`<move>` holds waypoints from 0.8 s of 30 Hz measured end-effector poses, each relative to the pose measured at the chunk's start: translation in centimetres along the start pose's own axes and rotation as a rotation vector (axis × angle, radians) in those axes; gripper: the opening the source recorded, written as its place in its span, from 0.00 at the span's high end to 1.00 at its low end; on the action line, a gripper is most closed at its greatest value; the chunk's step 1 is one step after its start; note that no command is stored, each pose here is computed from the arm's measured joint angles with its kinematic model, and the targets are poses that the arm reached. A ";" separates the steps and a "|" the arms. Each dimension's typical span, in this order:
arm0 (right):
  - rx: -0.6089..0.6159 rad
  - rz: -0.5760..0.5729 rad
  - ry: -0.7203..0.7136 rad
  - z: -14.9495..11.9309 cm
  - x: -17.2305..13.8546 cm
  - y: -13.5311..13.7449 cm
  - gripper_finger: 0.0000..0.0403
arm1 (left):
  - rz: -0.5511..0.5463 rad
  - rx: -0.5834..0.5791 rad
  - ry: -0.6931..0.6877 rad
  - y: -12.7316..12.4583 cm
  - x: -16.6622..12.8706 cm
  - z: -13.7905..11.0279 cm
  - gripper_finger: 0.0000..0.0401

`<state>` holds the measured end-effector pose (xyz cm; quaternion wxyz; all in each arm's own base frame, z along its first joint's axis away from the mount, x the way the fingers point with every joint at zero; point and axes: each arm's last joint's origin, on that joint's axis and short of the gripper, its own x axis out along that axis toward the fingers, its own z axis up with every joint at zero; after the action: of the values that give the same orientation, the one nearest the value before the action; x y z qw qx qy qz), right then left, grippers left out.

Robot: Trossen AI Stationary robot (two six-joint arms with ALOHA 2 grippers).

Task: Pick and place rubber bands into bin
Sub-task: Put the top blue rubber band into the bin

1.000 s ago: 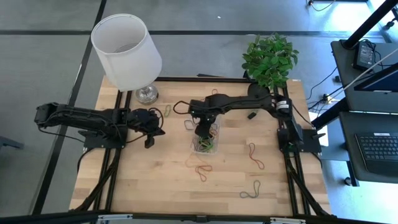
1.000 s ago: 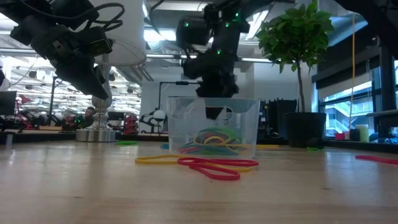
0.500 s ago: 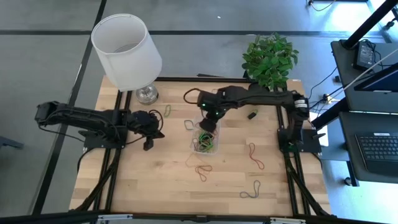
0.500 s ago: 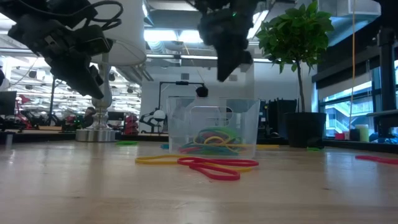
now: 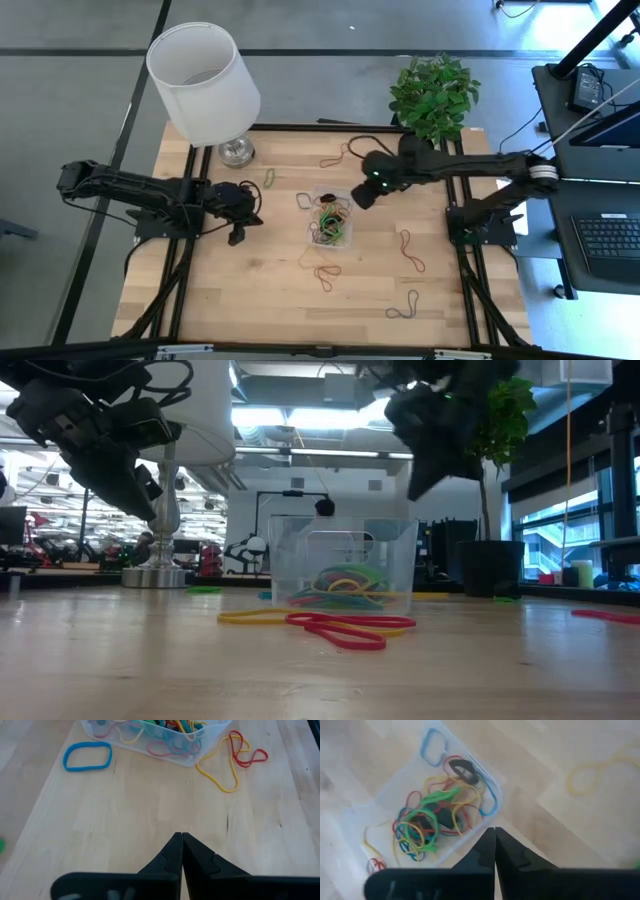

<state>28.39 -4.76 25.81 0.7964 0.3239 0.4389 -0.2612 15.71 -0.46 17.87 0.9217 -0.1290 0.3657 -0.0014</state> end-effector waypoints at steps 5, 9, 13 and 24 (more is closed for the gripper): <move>0.103 -0.020 -0.032 -2.5 0.5 -2.3 0.99 | 0.046 0.001 -0.012 0.1 0.0 0.0 0.99; 0.114 -0.039 -0.004 -3.9 1.3 -3.4 0.98 | 0.143 -0.001 -0.044 0.4 0.0 0.2 0.99; 0.070 -0.079 0.039 -5.1 2.3 -4.4 0.98 | 0.232 -0.019 -0.082 1.0 -0.1 0.5 0.99; -0.017 -0.077 0.167 -8.8 4.3 -7.1 0.98 | 0.288 -0.055 -0.123 2.2 -0.2 3.0 0.84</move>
<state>20.88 -3.41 16.46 0.7491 0.3206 0.5181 -0.2600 17.34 2.40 19.55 0.9292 -0.1004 0.3230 0.1486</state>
